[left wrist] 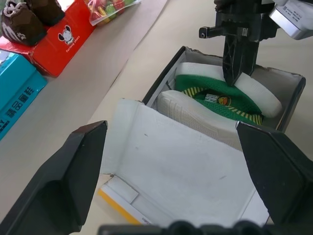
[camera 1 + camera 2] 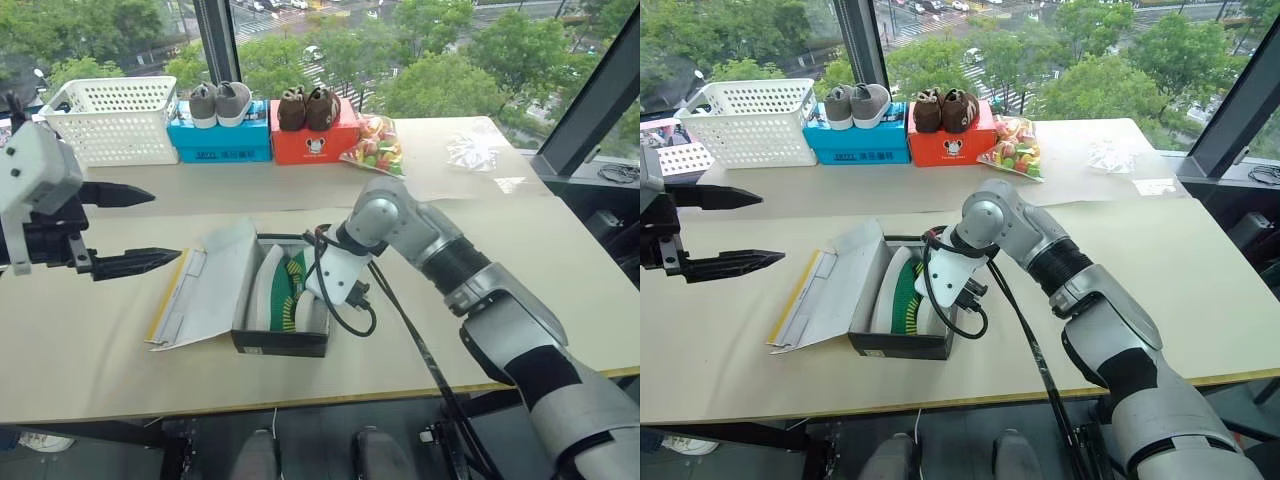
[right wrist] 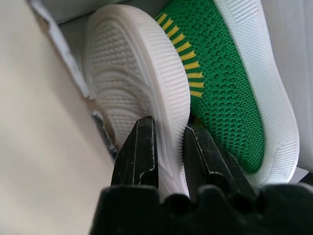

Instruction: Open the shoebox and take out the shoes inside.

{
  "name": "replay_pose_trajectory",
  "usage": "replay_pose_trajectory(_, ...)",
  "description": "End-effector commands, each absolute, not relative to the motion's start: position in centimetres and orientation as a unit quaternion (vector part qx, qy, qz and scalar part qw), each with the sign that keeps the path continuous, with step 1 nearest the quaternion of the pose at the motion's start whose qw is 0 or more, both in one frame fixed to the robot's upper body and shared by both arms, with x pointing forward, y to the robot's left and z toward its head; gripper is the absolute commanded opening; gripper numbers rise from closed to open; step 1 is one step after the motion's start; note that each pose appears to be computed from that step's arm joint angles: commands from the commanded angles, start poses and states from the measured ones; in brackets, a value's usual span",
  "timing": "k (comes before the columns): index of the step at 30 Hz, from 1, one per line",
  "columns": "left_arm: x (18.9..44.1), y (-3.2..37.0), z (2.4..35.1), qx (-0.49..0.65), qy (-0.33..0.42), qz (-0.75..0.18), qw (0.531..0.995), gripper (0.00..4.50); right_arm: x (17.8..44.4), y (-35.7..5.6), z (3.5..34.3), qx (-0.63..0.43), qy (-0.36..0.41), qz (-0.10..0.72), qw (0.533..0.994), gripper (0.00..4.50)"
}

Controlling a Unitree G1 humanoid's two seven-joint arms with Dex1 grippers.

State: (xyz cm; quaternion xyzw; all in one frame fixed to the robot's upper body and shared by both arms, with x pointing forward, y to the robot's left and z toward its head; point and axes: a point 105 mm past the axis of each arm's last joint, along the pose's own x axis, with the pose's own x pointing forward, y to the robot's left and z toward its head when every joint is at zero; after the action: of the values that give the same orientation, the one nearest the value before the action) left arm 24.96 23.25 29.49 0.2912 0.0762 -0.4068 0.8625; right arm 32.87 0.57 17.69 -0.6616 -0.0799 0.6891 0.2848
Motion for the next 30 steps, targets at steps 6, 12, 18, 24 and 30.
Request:
replay_pose_trajectory(6, 25.1, 22.8, 30.4, 0.305, 0.052, -0.410, 0.858, 4.50, 31.7, 1.9, 17.8, -0.631, -0.112, 0.713, 0.284, 0.40)
replay_pose_trajectory(12, 25.4, 23.6, 30.6, 0.301, 0.051, -0.395, 0.866, 4.50, 33.6, 2.7, 18.0, -0.612, -0.102, 0.703, 0.349, 0.40)
replay_pose_trajectory(18, 25.4, 23.5, 30.4, 0.296, 0.054, -0.399, 0.866, 4.50, 34.2, 3.1, 19.7, -0.555, -0.080, 0.722, 0.406, 0.40)
replay_pose_trajectory(24, 25.5, 23.7, 30.1, 0.300, 0.061, -0.396, 0.866, 4.50, 34.5, 3.2, 22.4, -0.598, -0.132, 0.683, 0.397, 0.40)
replay_pose_trajectory(30, 25.6, 23.6, 30.1, 0.300, 0.061, -0.398, 0.864, 4.50, 32.8, 3.6, 23.5, -0.579, -0.157, 0.705, 0.378, 0.40)
